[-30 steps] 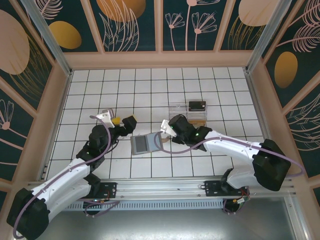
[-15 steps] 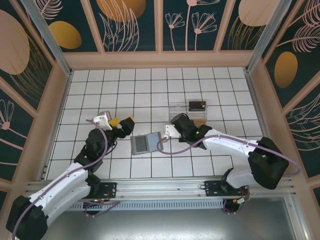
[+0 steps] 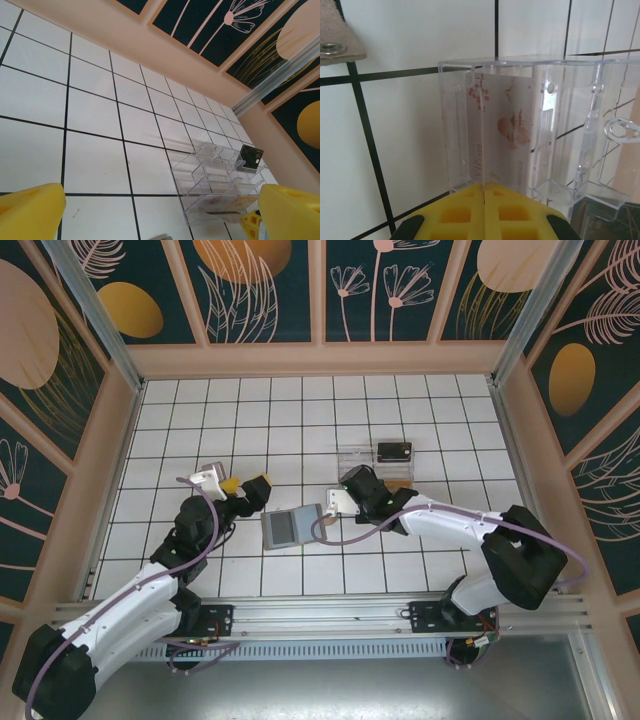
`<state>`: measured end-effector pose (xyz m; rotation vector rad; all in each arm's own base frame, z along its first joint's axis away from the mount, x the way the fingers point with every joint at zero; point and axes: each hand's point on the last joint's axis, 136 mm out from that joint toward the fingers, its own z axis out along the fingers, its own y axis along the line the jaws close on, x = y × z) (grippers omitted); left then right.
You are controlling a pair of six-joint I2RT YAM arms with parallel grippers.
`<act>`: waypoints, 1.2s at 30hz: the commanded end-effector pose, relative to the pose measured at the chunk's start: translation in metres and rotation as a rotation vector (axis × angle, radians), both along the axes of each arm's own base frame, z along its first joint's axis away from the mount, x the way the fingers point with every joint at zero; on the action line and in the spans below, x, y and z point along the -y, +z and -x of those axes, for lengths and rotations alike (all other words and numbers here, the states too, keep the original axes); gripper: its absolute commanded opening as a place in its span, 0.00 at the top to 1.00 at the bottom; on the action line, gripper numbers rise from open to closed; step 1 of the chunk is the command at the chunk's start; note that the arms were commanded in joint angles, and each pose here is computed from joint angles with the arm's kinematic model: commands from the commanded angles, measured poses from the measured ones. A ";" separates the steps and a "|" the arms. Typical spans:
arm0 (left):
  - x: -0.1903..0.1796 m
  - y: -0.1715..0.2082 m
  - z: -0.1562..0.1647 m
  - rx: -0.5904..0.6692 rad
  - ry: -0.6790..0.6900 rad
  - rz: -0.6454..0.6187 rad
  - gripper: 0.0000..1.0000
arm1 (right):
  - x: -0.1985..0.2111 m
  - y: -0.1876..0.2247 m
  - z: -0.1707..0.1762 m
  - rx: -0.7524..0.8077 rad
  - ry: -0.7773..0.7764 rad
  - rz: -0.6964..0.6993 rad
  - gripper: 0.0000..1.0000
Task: Take the credit cards out of the card holder
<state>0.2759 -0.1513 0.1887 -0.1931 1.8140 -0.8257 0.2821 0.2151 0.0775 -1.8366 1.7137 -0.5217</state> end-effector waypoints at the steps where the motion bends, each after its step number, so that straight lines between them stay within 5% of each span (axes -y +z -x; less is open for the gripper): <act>1: 0.005 0.007 0.000 0.014 -0.021 0.014 0.01 | -0.004 0.002 -0.007 0.002 -0.002 -0.029 1.00; 16: 0.010 0.005 0.001 0.002 -0.050 0.013 0.01 | -0.011 -0.009 -0.017 -0.024 -0.032 -0.043 1.00; 19: 0.011 0.005 0.001 0.002 -0.053 0.012 0.01 | -0.011 -0.009 -0.018 -0.027 -0.055 -0.054 0.72; 36: 0.013 0.007 0.002 0.007 -0.070 0.008 0.01 | -0.015 0.014 -0.041 0.133 -0.122 -0.046 0.62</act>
